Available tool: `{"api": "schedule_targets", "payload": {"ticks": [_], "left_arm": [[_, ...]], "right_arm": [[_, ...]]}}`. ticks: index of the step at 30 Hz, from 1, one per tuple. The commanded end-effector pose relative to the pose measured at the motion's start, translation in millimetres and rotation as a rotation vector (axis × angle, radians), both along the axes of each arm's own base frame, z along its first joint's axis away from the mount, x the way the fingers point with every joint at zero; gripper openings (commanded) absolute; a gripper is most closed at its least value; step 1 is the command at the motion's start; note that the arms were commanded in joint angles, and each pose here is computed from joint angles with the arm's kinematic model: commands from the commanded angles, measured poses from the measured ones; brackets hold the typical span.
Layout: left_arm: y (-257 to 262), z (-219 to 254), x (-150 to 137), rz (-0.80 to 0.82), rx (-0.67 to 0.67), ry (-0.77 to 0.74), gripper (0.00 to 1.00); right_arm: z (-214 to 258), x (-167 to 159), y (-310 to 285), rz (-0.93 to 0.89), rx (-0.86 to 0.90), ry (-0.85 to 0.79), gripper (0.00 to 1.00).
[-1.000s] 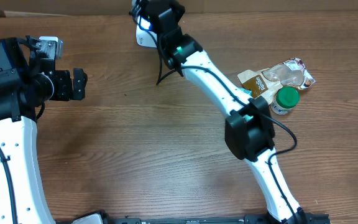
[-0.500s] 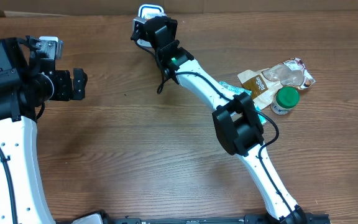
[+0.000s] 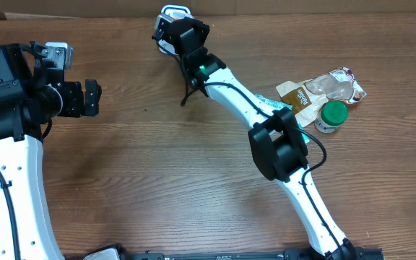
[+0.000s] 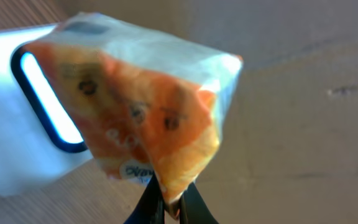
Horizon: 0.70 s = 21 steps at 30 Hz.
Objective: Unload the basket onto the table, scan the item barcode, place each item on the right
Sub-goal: 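Hold the orange bag in front of the white scanner, then carry the orange bag right and release it onto the item pile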
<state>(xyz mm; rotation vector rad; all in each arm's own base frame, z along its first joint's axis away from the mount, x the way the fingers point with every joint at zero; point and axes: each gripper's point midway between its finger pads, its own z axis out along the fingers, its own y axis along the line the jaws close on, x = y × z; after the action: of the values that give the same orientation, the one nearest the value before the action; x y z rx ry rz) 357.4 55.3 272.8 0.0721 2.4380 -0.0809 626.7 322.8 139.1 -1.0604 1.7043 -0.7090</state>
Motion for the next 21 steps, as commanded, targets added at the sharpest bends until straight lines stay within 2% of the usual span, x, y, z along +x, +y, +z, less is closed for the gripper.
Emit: {"api": "schedule_targets", "payload": {"ticks": [1, 4, 7, 10, 14, 16, 18, 21], "left_arm": [[3, 2, 1, -0.009, 0.018, -0.007, 1.0], [3, 2, 1, -0.009, 0.018, -0.007, 1.0], [3, 2, 1, -0.009, 0.018, -0.007, 1.0], [3, 2, 1, -0.008, 0.018, -0.007, 1.0], [3, 2, 1, -0.009, 0.018, -0.007, 1.0], [3, 2, 1, -0.009, 0.018, -0.007, 1.0], [3, 2, 1, -0.009, 0.018, -0.007, 1.0], [3, 2, 1, -0.009, 0.018, -0.007, 1.0]], "right_arm": [[120, -23, -3, -0.04, 0.4, -0.052, 0.04], [146, -51, -12, -0.085, 0.6, 0.063, 0.04], [165, -86, -35, -0.203, 0.812, 0.21, 0.04], [169, -124, -66, -0.318, 0.909, 0.378, 0.04], [145, -174, -121, -0.485, 0.868, 0.625, 0.04], [124, -197, -158, -0.636, 0.824, 0.734, 0.04], [103, -215, -192, -0.803, 0.793, 0.812, 0.04], [72, -231, -231, -0.955, 0.738, 0.903, 0.04]]}}
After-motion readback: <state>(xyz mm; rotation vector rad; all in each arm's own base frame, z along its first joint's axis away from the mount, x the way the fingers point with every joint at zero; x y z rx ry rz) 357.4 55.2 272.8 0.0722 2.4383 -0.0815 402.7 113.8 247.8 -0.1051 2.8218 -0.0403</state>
